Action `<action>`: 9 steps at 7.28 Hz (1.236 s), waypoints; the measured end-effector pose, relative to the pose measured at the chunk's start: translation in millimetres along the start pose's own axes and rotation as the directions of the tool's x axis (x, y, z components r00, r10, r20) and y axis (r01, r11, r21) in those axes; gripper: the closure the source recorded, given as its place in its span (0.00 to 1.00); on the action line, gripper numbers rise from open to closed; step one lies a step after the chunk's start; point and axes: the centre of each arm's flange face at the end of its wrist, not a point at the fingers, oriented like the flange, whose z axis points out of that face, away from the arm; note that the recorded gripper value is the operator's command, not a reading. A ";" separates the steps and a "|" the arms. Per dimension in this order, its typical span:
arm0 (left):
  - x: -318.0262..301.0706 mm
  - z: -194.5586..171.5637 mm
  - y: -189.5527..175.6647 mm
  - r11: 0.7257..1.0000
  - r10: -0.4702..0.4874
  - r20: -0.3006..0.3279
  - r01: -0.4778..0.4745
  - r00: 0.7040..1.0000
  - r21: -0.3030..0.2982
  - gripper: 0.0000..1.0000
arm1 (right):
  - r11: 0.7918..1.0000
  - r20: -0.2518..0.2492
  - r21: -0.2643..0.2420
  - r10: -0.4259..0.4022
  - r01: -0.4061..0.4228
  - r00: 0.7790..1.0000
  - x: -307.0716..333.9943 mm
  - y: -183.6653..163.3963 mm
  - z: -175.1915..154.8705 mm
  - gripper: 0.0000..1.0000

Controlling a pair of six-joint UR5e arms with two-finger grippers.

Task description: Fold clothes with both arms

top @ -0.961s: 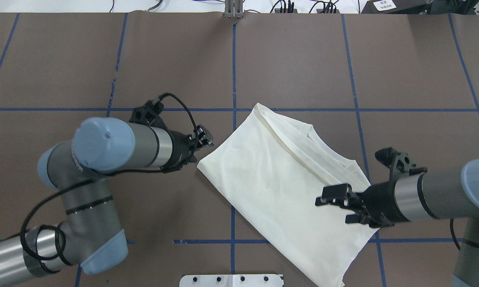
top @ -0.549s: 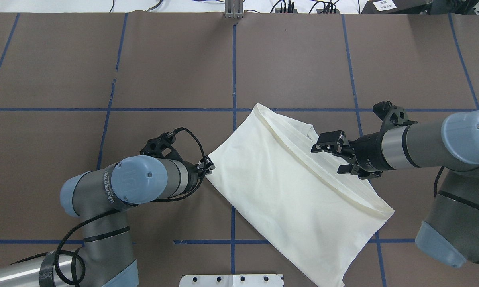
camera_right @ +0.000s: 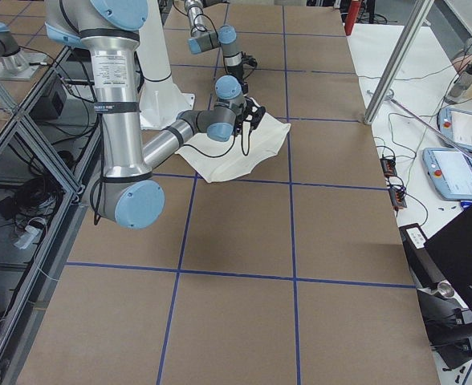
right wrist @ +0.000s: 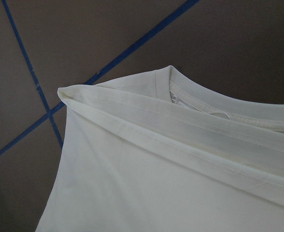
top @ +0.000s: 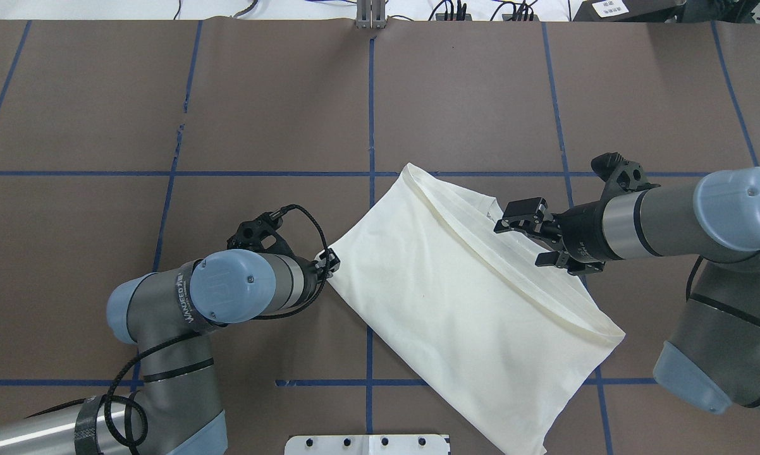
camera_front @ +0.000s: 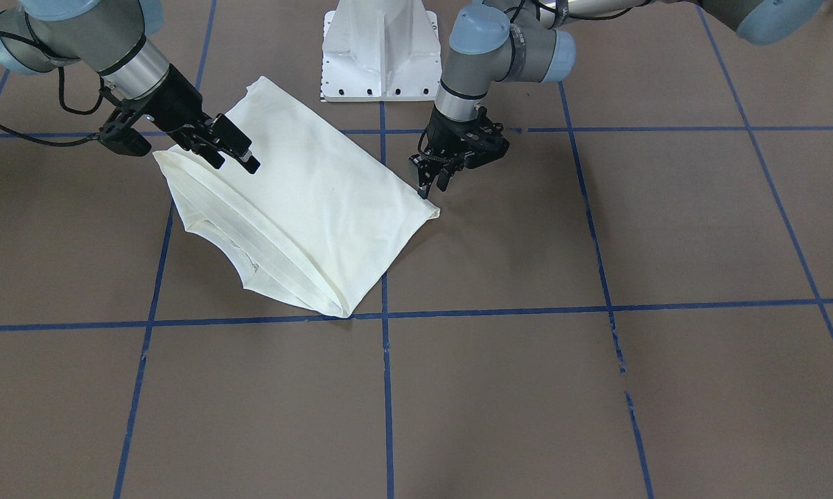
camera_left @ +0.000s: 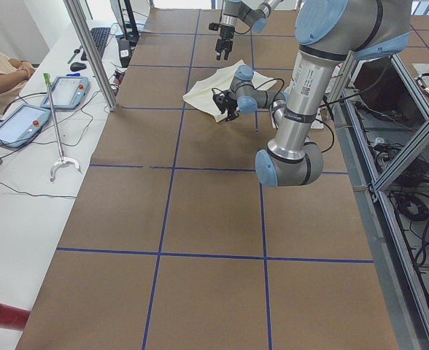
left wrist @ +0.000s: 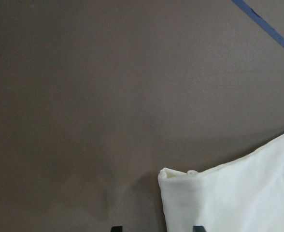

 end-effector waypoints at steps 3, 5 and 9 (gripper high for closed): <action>3.7 7.8 -10.2 0.999 -0.003 -0.011 0.003 1.000 0.033 0.54 | 1.000 -0.006 0.005 0.003 -0.003 1.000 2.8 -1.9 1.1 0.00; 5.5 13.0 -16.4 0.999 0.003 -0.016 -0.003 1.000 0.041 0.54 | 1.000 -0.006 0.005 0.004 -0.004 1.000 3.1 -2.1 0.9 0.00; 12.1 26.4 -16.0 0.999 0.005 -0.018 -0.005 1.000 0.041 1.00 | 1.000 -0.003 0.004 0.004 -0.004 1.000 2.3 -1.4 -0.3 0.00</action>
